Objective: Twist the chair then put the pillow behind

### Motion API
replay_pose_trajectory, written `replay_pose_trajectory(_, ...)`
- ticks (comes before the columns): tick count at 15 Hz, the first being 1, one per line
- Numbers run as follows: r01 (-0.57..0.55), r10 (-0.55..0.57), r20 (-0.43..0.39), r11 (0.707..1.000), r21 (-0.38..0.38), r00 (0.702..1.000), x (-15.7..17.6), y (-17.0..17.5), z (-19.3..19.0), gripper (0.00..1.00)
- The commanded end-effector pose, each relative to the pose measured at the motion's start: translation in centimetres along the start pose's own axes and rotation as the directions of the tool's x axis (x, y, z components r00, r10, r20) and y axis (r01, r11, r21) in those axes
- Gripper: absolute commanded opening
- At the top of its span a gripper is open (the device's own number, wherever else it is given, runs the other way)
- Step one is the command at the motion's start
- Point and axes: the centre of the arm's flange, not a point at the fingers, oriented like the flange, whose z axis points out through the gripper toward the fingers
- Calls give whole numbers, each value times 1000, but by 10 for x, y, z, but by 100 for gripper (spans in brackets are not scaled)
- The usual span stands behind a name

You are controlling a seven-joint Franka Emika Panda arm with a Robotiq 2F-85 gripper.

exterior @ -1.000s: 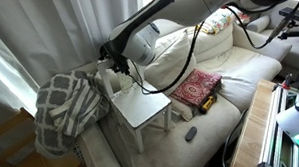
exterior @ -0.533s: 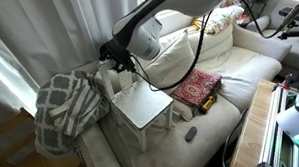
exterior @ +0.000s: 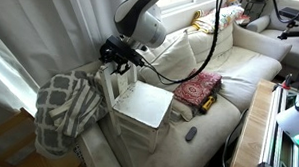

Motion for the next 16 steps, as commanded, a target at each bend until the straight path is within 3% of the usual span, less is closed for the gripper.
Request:
replay_pose_trajectory(1,131,-123,87,986,-102,989,-33,-19,-31,5)
replay_pose_trajectory(7,287,-253,175,937,-202,951,-48,-28,-31,5)
replay_pose_trajectory(13,427,-363,249,858,-286,898,-57,-39,-45,5)
replay_pose_trajectory(14,384,-322,232,867,-317,918,-53,-40,-43,5)
replay_pose_trajectory(15,334,-280,217,901,-277,935,-45,-19,-19,20)
replay_pose_trajectory(16,341,-284,221,894,-289,933,-45,-20,-20,20)
